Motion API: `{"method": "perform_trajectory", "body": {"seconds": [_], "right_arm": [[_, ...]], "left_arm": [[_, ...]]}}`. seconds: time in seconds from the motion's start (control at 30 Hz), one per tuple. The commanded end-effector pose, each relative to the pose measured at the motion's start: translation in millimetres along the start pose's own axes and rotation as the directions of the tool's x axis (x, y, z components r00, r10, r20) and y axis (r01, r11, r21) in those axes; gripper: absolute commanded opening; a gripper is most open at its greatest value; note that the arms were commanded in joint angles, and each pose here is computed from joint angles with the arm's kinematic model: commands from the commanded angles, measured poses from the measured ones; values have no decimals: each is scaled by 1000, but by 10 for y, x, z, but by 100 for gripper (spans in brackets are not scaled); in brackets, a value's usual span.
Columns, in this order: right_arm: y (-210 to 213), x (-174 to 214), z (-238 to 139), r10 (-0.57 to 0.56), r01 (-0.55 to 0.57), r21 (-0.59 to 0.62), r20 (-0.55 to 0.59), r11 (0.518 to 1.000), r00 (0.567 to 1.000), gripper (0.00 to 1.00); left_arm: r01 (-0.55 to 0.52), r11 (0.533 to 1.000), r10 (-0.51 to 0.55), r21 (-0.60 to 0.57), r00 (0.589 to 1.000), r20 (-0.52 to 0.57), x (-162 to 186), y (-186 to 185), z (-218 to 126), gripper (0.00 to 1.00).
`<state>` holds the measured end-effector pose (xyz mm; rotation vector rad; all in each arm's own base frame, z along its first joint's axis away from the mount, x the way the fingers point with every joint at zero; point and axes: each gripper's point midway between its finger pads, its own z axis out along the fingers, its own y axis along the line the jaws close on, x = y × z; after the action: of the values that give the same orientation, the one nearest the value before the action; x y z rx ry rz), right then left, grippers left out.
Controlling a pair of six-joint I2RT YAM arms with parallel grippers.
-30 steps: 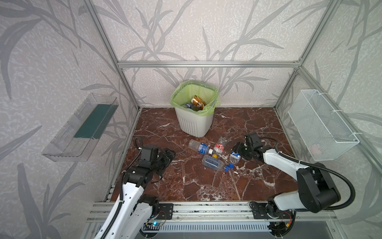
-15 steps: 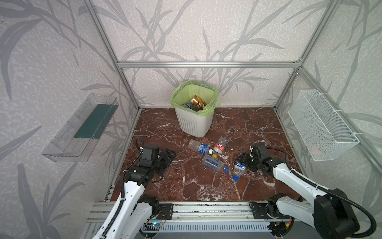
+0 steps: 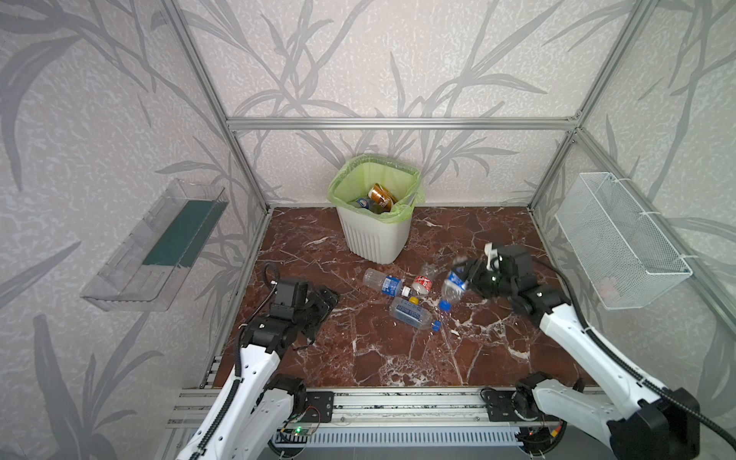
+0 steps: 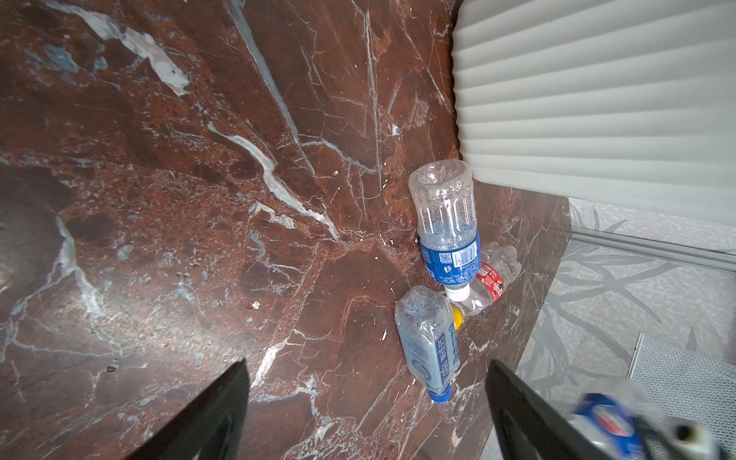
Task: Throw the plastic bottles in the bin
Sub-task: 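Swing the held clear bottle over the bin and open the right gripper, then return the right gripper to the remaining bottles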
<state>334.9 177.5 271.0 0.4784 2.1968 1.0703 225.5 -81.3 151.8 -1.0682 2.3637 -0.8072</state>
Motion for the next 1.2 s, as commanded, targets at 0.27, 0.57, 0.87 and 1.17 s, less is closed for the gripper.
{"method": "perform_trajectory", "body": {"seconds": [0.27, 0.57, 0.87, 1.17], "right_arm": [[1607, -861, 111, -94, 112, -231, 91, 966, 991, 94], [-10, -191, -265, -50, 48, 20, 89, 999, 995, 96], [-1035, 634, -145, 40, -28, 170, -70, 985, 997, 90], [-1024, 954, -62, -224, 258, 164, -201, 952, 954, 85]], "left_arm": [[-30, 998, 25, 56, 996, 85, -200, -407, -417, 92], [-8, 999, 6, 38, 999, 54, -98, -145, -192, 92], [5, 1000, -6, 23, 999, 41, -51, -26, -116, 92], [4, 1000, -5, 17, 999, 37, -39, 7, -86, 92]]}}
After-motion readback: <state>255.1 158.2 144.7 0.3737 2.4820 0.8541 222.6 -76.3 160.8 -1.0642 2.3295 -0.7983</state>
